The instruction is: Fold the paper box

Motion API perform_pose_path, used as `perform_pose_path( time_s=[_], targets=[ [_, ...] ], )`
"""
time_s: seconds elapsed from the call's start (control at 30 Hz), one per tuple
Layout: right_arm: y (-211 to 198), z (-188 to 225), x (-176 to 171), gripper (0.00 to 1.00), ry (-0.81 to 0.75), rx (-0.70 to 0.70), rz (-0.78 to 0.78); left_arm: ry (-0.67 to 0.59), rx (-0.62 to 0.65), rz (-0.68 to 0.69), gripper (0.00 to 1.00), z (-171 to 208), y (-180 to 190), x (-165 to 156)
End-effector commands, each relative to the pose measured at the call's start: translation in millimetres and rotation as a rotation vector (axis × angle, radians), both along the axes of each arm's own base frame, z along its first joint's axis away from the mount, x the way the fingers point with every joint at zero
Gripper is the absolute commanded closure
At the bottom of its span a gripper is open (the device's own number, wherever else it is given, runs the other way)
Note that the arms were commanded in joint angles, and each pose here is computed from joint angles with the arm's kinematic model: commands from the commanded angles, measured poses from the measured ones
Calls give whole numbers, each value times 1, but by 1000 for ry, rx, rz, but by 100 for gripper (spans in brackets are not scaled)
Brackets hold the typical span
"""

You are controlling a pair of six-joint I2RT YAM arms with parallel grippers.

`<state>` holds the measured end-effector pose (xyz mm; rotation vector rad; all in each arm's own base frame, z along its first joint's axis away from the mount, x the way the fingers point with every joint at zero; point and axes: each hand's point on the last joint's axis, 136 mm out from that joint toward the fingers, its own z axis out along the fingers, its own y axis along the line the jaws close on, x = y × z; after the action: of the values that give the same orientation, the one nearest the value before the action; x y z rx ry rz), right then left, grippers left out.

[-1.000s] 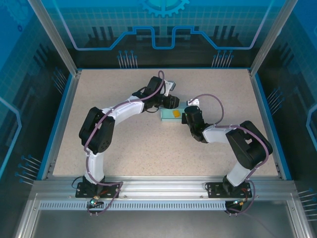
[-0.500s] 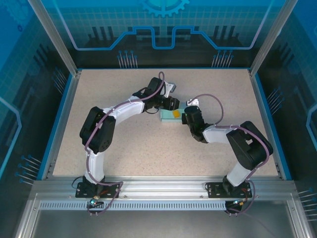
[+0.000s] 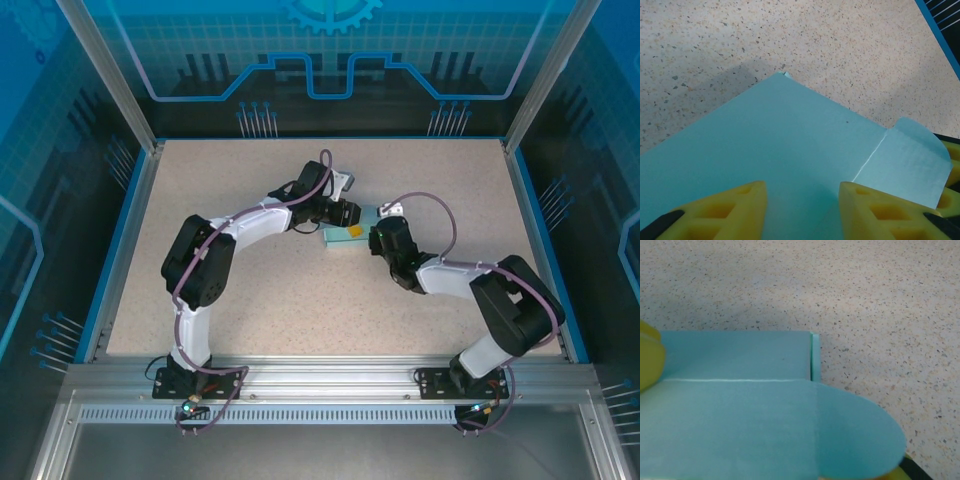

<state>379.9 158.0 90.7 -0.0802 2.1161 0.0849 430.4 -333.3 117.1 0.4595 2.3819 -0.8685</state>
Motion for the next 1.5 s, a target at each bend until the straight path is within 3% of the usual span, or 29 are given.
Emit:
perform_pose_path(
  time_s=[0.0,0.27,0.57,0.97,1.47],
  targets=[
    [4,5,-19,75,15,-8,49,50,13,11,56,-24,4,-4],
    [-6,40,-49,67,23,-7,147,54,-6,22,57,-28,4,-6],
    [-12,61,-18,56,129,176,201,52,-17,35,57,-30,5,-6],
    [-15,18,36,53,325,229,162,52,-24,37,57,-28,4,-6],
    [-23,-36,33,53,452,194,115,85,1,49,57,-53,10,-14]
  ],
)
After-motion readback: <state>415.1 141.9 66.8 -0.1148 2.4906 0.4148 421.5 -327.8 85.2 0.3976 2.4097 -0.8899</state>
